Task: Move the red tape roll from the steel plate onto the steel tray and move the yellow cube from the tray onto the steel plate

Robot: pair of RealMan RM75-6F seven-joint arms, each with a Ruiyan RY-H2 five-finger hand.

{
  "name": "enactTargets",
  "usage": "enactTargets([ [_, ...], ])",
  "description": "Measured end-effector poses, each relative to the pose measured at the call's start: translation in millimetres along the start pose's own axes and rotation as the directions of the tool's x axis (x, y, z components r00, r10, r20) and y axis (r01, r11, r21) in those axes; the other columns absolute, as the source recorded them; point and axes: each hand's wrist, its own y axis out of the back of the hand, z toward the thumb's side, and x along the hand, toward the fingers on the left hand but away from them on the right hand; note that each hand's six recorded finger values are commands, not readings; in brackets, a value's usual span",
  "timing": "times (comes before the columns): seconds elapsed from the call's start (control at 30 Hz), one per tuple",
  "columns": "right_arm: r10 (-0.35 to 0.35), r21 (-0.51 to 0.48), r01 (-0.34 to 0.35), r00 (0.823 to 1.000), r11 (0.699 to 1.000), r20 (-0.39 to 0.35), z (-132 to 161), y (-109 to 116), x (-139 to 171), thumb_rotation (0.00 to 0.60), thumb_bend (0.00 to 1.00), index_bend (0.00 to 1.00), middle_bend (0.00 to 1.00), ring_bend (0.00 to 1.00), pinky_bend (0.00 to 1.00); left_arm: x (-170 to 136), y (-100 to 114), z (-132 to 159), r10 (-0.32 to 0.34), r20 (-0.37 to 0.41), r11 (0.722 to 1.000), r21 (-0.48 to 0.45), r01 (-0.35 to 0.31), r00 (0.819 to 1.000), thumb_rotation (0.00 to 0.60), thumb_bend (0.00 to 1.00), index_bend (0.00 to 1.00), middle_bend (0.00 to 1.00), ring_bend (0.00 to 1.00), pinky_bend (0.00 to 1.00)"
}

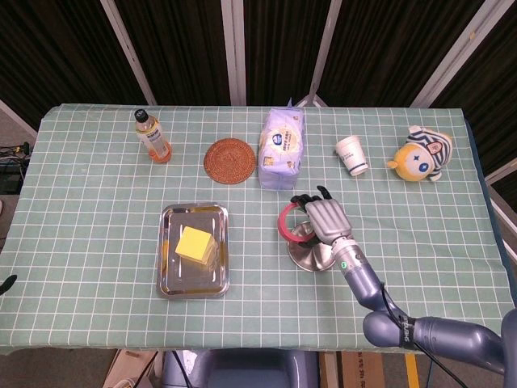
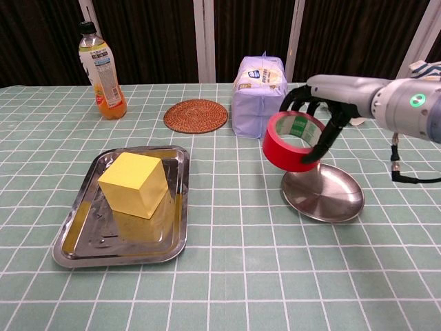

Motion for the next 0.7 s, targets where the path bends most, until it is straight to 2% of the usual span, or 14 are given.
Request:
enactTargets([
  [0.23, -0.002, -0.012, 0.002, 1.000, 1.000, -0.010, 24.0, 1.2, -29.9, 0.600, 0.11, 0.29, 0.39, 0.38, 0.07, 3.8, -0.4, -6.8, 0.000, -0.028, 1.000, 0.004, 0.000, 1.000, 0.600, 0.16, 0.15, 0.00, 0.00, 0.06],
  [0.53, 0.050, -0.016, -0.050, 0.999, 0.999, 0.009, 35.8, -31.1, -61.4, 0.600, 0.11, 0.28, 0.38, 0.35, 0.05, 5.7, -0.8, -10.6, -0.005, -0.041, 1.000, 0.010, 0.005, 0.999, 0.600, 0.16, 0.15, 0.00, 0.00, 0.06],
  [0.57, 0.057, -0.016, -0.056, 0.998, 0.998, 0.011, 35.7, -35.3, -63.6, 0.600, 0.11, 0.27, 0.36, 0.33, 0.04, 6.0, -0.6, -11.1, -0.004, -0.043, 1.000, 0.011, 0.005, 0.999, 0.600, 0.16, 0.15, 0.00, 0.00, 0.06],
  [0.63, 0.071, -0.017, -0.070, 0.997, 0.997, 0.011, 35.4, -41.7, -65.6, 0.600, 0.11, 0.18, 0.25, 0.26, 0.01, 6.4, -0.4, -11.5, -0.003, -0.044, 1.000, 0.011, 0.004, 0.999, 0.600, 0.16, 0.15, 0.00, 0.00, 0.06],
  [0.7, 0.091, -0.019, -0.091, 0.996, 0.996, 0.006, 35.3, -47.2, -65.6, 0.600, 0.11, 0.05, 0.11, 0.16, 0.00, 6.7, -0.5, -11.4, -0.003, -0.044, 1.000, 0.012, 0.004, 0.999, 0.600, 0.16, 0.15, 0.00, 0.00, 0.06],
])
